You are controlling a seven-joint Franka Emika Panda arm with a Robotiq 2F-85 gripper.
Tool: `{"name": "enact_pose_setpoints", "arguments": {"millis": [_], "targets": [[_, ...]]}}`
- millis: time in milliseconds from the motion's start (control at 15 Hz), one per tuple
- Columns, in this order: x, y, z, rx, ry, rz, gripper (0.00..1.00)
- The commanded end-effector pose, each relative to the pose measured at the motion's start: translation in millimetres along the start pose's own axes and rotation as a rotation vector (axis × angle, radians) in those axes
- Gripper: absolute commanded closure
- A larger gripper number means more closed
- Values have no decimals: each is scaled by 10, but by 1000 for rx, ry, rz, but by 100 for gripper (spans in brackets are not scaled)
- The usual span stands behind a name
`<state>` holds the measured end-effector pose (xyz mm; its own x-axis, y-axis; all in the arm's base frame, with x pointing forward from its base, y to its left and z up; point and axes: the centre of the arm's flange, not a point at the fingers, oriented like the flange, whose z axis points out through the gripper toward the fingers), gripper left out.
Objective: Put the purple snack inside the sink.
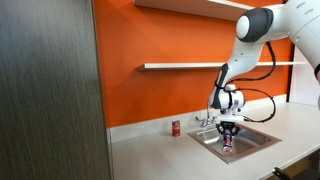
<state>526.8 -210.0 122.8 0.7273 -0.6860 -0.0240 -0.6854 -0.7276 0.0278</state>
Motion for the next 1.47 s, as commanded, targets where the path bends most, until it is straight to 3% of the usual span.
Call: {"name": "enact_pose_setpoints", "arguments": {"millis": [0,800,1400], "targets": [[207,-22,177,35,-24,-26,88],[431,-102,821,40,-70,-73,88],[570,-165,1076,27,-111,-97,88]]}}
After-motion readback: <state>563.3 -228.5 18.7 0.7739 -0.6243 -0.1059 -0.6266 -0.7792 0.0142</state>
